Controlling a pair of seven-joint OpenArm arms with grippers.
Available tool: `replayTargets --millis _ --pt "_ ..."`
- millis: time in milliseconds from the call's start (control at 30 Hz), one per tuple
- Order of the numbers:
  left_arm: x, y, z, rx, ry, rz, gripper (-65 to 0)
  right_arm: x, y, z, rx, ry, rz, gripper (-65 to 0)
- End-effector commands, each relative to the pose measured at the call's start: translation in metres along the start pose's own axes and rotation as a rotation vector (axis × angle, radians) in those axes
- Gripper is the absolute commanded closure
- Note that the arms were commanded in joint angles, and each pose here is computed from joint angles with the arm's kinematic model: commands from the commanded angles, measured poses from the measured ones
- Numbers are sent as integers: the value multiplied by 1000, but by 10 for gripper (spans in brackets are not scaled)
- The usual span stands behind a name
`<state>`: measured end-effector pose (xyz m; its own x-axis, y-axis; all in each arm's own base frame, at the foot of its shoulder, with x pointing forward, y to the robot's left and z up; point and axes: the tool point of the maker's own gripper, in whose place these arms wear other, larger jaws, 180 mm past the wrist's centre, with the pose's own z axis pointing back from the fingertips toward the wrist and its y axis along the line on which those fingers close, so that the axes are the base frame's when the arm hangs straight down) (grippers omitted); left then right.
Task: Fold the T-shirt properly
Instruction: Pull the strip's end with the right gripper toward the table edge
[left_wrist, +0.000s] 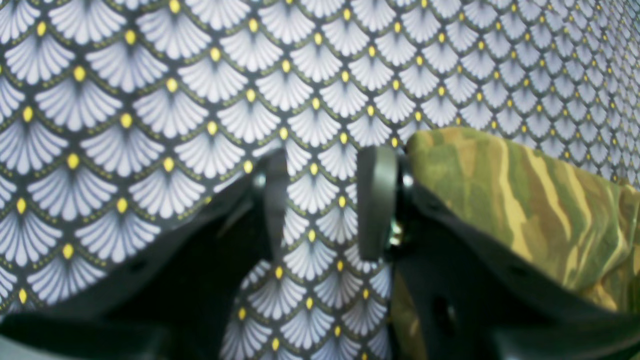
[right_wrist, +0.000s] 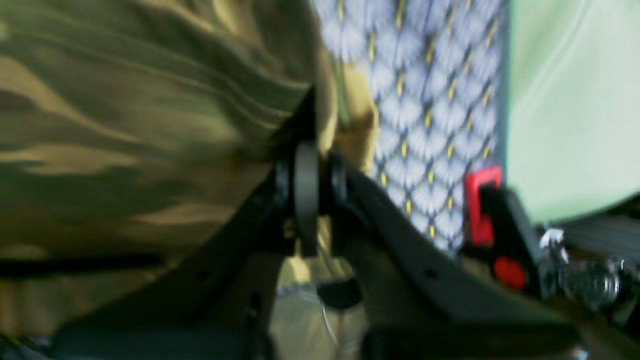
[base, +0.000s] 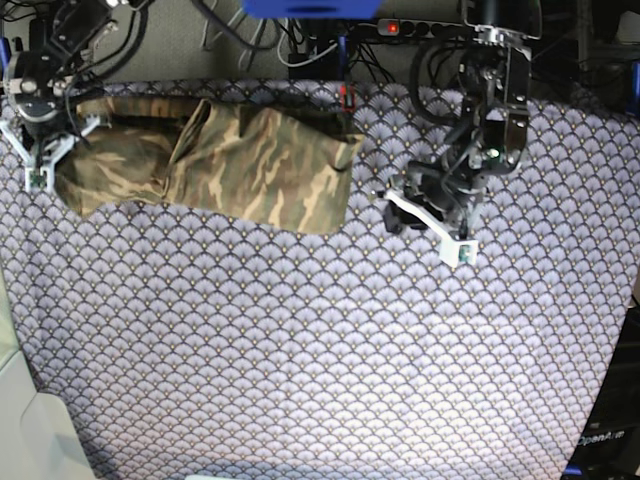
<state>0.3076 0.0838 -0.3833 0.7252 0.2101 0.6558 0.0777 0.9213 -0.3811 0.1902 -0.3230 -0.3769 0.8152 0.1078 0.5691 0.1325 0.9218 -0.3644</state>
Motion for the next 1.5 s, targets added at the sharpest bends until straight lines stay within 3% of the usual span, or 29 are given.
replayTargets --millis 0,233,500,733,900,1100,1333,1467 --pt "14 -4 2 -14 -44 -10 -225 7 -10 5 -30 -25 8 0" --pt "13 -3 2 -13 -40 -10 -225 28 1 19 -23 -79 84 0" --pt "13 0 3 -7 -38 -20 -225 19 3 20 -23 -57 57 -1" --pt "13 -1 3 -9 -36 -21 -225 17 1 20 -29 -52 53 -105" --pt "13 -1 2 -10 -37 -23 -225 11 13 21 -5 -41 59 -135" --pt "16 -1 2 -11 -42 -26 -225 13 40 19 38 -11 205 -144" --pt "20 1 2 -7 -47 -36 -225 12 32 19 18 -6 193 -150" --pt "25 1 2 -7 -52 -45 -225 14 32 20 16 -12 192 -221"
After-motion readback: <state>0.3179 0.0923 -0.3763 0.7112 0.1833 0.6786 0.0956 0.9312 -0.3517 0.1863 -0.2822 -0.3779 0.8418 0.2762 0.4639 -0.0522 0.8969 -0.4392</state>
